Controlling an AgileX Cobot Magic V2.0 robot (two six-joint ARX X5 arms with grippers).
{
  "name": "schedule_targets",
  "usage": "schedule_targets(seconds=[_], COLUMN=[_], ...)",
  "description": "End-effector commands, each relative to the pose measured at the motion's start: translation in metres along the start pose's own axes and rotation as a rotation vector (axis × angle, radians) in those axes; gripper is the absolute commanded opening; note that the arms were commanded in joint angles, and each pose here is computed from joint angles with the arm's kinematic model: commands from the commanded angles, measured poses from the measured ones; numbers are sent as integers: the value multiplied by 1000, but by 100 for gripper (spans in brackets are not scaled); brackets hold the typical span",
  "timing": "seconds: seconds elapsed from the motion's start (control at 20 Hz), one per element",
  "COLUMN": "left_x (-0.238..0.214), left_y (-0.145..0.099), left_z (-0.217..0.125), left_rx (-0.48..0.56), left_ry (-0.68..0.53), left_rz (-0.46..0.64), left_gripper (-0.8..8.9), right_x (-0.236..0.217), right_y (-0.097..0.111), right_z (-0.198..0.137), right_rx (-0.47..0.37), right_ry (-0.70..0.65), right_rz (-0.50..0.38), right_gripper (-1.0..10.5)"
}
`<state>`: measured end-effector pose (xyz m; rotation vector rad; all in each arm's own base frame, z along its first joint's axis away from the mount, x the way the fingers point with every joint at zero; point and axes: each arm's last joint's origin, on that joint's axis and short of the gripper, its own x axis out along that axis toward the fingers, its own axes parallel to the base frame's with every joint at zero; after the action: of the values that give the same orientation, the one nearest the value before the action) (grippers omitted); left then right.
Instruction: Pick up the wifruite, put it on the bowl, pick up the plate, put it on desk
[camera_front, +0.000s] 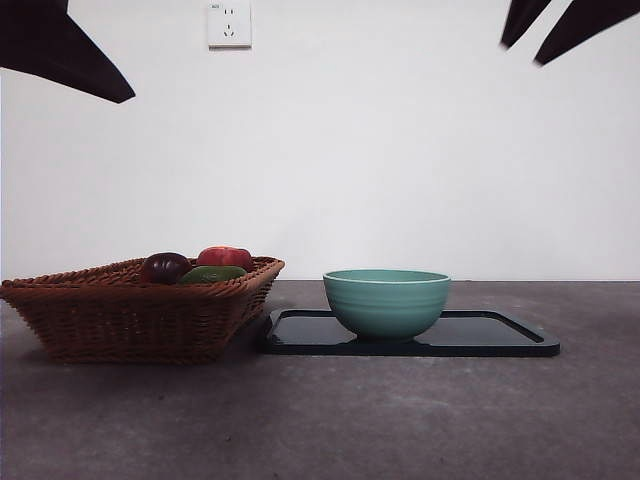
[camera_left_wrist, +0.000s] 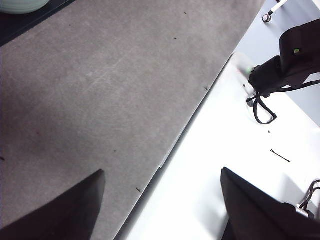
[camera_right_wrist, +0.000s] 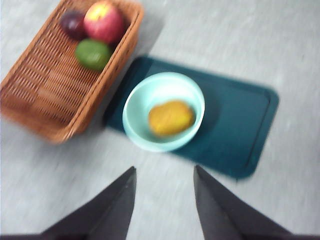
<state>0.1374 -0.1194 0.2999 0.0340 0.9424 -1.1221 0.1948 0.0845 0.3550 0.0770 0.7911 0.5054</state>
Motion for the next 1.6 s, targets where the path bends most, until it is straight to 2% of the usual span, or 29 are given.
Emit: schedule_targets(seconds=[0.05, 0.4, 0.65, 1.6], left_x=[0, 0, 0, 0], left_y=[-2, -2, -2, -2], left_z=[3, 3, 3, 3], left_rx=[21, 21, 20, 24], left_ry=[-6, -6, -6, -11], left_rz=[-7, -7, -7, -7], left_gripper=[371, 371, 371, 371], right_x=[-16, -38, -30, -29], right_y=[7, 15, 10, 9], right_z=[-10, -75, -111, -115], right_rx=[-41, -111, -106, -108], right_ry=[-23, -43, 4, 3], right_rz=[25, 125, 200, 221], right_gripper=[185, 185, 185, 185])
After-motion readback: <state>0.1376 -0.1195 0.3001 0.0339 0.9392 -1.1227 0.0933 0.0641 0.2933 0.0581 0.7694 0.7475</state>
